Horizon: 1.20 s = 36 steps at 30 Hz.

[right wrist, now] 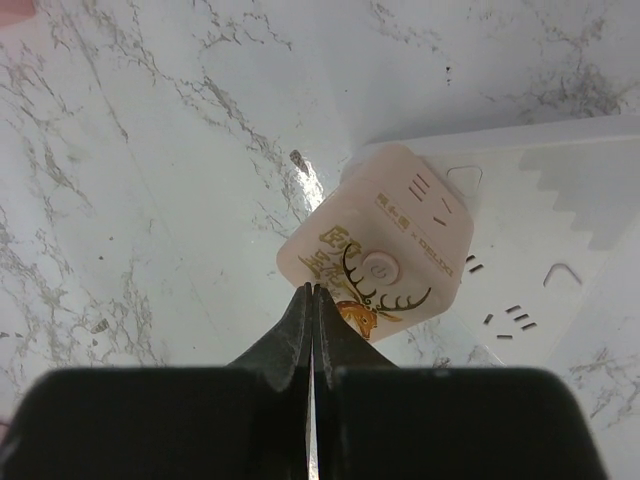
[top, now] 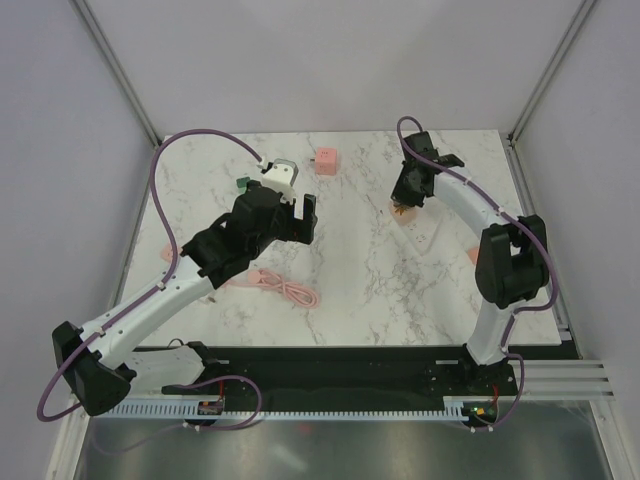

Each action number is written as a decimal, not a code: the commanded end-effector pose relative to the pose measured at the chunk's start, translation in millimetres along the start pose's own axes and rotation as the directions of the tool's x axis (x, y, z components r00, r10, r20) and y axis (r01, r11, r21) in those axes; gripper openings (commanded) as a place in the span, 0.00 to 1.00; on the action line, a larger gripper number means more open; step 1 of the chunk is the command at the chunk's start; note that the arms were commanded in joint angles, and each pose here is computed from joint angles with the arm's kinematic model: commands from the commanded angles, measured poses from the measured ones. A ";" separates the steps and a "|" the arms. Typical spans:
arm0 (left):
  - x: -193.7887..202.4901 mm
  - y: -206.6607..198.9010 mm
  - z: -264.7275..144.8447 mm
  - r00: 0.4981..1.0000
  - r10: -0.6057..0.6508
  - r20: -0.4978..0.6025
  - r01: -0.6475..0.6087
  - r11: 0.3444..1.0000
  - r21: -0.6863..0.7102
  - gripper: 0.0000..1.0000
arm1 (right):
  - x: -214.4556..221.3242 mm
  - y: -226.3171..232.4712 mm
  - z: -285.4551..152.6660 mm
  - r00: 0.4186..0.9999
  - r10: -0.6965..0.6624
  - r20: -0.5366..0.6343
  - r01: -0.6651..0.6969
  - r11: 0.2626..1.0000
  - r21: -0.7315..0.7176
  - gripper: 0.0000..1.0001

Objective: Insert the plug

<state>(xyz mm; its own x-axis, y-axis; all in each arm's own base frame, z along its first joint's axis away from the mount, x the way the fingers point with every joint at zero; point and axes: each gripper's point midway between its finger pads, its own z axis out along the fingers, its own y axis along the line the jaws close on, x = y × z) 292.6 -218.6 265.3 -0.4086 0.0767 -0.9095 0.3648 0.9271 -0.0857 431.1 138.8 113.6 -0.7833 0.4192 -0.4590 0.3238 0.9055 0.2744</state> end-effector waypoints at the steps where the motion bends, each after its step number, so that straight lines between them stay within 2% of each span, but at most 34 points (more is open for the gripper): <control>1: -10.4 4.3 2.8 0.999 0.017 0.044 -0.016 1.000 -0.020 1.00 | -23.4 10.8 -26.9 0.998 -0.022 0.054 0.024 0.999 -0.044 0.00; 3: -9.8 4.6 3.0 0.999 0.010 0.043 -0.009 1.000 -0.023 1.00 | -23.7 16.8 -37.1 0.998 -0.031 0.056 0.035 0.996 -0.080 0.00; 6: -7.4 1.6 5.5 0.999 0.001 0.037 -0.001 1.000 -0.013 1.00 | -24.4 17.9 -51.1 0.995 -0.060 0.075 0.068 0.992 -0.108 0.07; 8: -5.2 -1.2 7.7 1.000 -0.004 0.027 0.004 1.000 -0.003 1.00 | -26.0 13.9 -52.2 0.994 -0.061 0.092 0.070 0.992 -0.100 0.06; 13: -0.2 -2.5 12.9 1.000 0.004 0.006 -0.004 1.000 -0.003 1.00 | -17.1 0.7 -25.9 0.996 -0.080 0.048 0.083 0.995 -0.059 0.01; 21: -0.2 4.2 15.1 1.000 0.010 0.011 -0.010 0.999 -0.041 1.00 | -1.8 -33.9 16.9 0.996 -0.083 -0.020 0.083 0.996 0.021 0.00; 25: 0.9 3.5 16.7 1.000 0.007 0.006 -0.007 0.999 -0.041 1.00 | -13.3 -26.5 2.1 0.996 -0.087 0.016 0.087 0.996 -0.007 0.00; 30: -6.9 2.6 12.1 0.998 -0.059 0.008 0.059 0.997 -0.053 0.96 | -34.9 2.1 -47.1 0.992 -0.095 0.084 0.106 0.985 -0.135 0.01; 32: -11.3 7.6 3.7 0.988 -0.156 0.013 0.156 0.983 -0.094 0.96 | -31.4 11.7 -67.7 0.990 -0.108 0.092 0.124 0.971 -0.203 0.08; 33: -11.4 14.4 0.1 0.980 -0.197 0.022 0.198 0.971 -0.131 0.96 | -30.4 12.8 -74.5 0.989 -0.107 0.099 0.127 0.968 -0.219 0.17; 34: -14.1 15.9 -8.1 0.955 -0.294 0.046 0.297 0.945 -0.134 0.96 | -26.3 15.6 -81.4 0.988 -0.113 0.106 0.135 0.964 -0.231 0.24; 35: -8.3 26.9 -18.6 0.939 -0.341 0.045 0.343 0.925 -0.163 0.96 | -20.9 14.2 -92.4 0.986 -0.114 0.125 0.142 0.958 -0.249 0.37; 36: -3.8 30.8 -19.0 0.921 -0.388 0.039 0.388 0.903 -0.185 0.95 | -15.9 14.5 -98.5 0.984 -0.119 0.133 0.151 0.953 -0.263 0.37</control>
<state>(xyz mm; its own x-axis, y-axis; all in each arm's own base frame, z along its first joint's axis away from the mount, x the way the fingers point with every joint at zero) 295.5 -210.6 250.2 -0.5015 -0.0526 -0.8636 0.2146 0.9594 -0.1831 418.4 128.1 161.8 -0.7843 0.3282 -0.5265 0.1511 0.9241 0.3510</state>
